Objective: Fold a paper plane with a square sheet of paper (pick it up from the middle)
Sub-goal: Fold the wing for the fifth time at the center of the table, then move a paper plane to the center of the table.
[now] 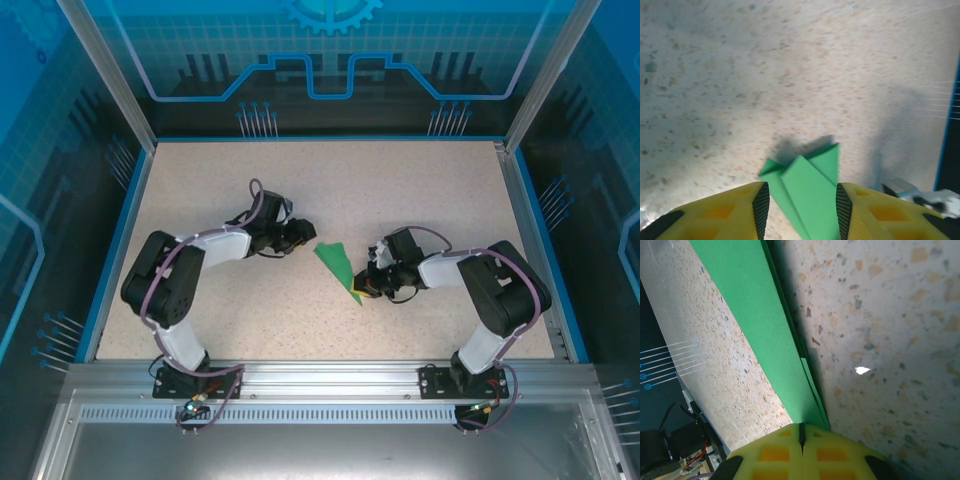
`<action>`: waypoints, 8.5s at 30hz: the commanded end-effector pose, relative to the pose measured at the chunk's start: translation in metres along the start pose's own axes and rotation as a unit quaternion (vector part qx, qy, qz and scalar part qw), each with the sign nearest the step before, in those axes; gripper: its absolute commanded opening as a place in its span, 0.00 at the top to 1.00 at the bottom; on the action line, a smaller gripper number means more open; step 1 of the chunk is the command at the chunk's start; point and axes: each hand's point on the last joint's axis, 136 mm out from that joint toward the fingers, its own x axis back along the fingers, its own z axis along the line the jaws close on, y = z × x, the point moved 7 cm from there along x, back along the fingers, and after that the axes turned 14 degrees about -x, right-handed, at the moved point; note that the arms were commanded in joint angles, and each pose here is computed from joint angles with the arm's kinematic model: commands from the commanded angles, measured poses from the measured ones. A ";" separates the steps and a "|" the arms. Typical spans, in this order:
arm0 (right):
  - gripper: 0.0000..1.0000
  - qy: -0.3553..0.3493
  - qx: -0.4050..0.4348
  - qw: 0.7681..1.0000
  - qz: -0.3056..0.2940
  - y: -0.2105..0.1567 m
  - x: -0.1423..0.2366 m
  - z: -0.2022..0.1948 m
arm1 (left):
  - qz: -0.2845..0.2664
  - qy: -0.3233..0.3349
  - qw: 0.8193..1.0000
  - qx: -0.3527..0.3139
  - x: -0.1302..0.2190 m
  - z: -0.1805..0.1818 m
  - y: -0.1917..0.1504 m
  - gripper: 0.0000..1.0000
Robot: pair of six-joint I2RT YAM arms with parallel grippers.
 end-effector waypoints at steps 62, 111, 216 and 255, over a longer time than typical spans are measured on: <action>0.71 -0.016 -0.022 0.996 -0.089 0.008 0.092 -0.006 | 0.117 0.294 0.947 -0.059 -0.035 -0.101 -0.068 0.29; 0.58 -0.075 0.112 0.991 -0.016 0.010 0.019 0.043 | 0.078 0.233 0.968 -0.059 -0.011 -0.063 -0.080 0.93; 0.85 -0.417 0.121 0.892 -0.127 0.032 -0.045 0.078 | -0.059 0.239 0.968 0.040 0.081 -0.007 -0.087 0.62; 0.70 -0.404 0.068 0.906 -0.108 0.043 -0.058 0.050 | -0.038 0.244 0.968 0.036 0.073 -0.009 -0.084 0.61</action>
